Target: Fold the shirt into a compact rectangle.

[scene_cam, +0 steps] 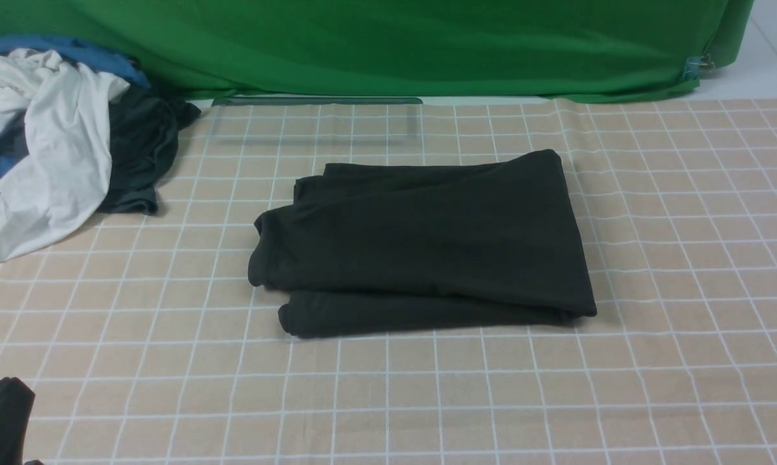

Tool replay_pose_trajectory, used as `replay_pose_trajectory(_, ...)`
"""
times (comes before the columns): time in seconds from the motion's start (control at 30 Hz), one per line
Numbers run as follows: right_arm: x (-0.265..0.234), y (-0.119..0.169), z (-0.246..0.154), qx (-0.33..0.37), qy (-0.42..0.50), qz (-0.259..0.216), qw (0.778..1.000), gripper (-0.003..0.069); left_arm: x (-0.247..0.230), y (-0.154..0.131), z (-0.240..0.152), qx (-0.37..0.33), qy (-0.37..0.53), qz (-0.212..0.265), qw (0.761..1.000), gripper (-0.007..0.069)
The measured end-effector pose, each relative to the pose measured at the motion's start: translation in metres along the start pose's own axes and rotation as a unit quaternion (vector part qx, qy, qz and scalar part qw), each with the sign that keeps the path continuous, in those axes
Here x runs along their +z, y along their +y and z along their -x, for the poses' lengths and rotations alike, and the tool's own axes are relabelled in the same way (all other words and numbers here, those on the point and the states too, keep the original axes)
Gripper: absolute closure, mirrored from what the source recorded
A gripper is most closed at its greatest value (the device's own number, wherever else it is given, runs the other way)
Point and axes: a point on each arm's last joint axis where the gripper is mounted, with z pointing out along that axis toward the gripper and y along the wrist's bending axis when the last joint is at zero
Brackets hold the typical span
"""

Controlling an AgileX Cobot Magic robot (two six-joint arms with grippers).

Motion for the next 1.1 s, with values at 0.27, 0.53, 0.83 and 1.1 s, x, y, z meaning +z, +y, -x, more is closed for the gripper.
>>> replay_pose_trajectory(0.27,-0.0019,0.0012,-0.0032,0.025,0.003,0.003,1.0,0.0421,0.0,0.0006,-0.0003,0.013,0.001,0.003,1.0,0.0612)
replay_pose_trajectory(0.53,-0.0019,0.0012,-0.0033,0.031,0.004,0.003,1.0,0.0421,0.0,0.0008,-0.0003,0.017,0.002,0.004,1.0,0.0612)
replay_pose_trajectory(0.83,-0.0019,0.0012,-0.0033,0.032,0.004,0.003,0.999,0.0421,0.0,0.0008,-0.0003,0.018,0.002,0.005,1.0,0.0612)
replay_pose_trajectory(1.1,-0.0019,0.0012,-0.0032,0.033,0.003,0.003,0.999,0.042,0.0,0.0008,-0.0003,0.018,0.002,0.005,1.0,0.0612)
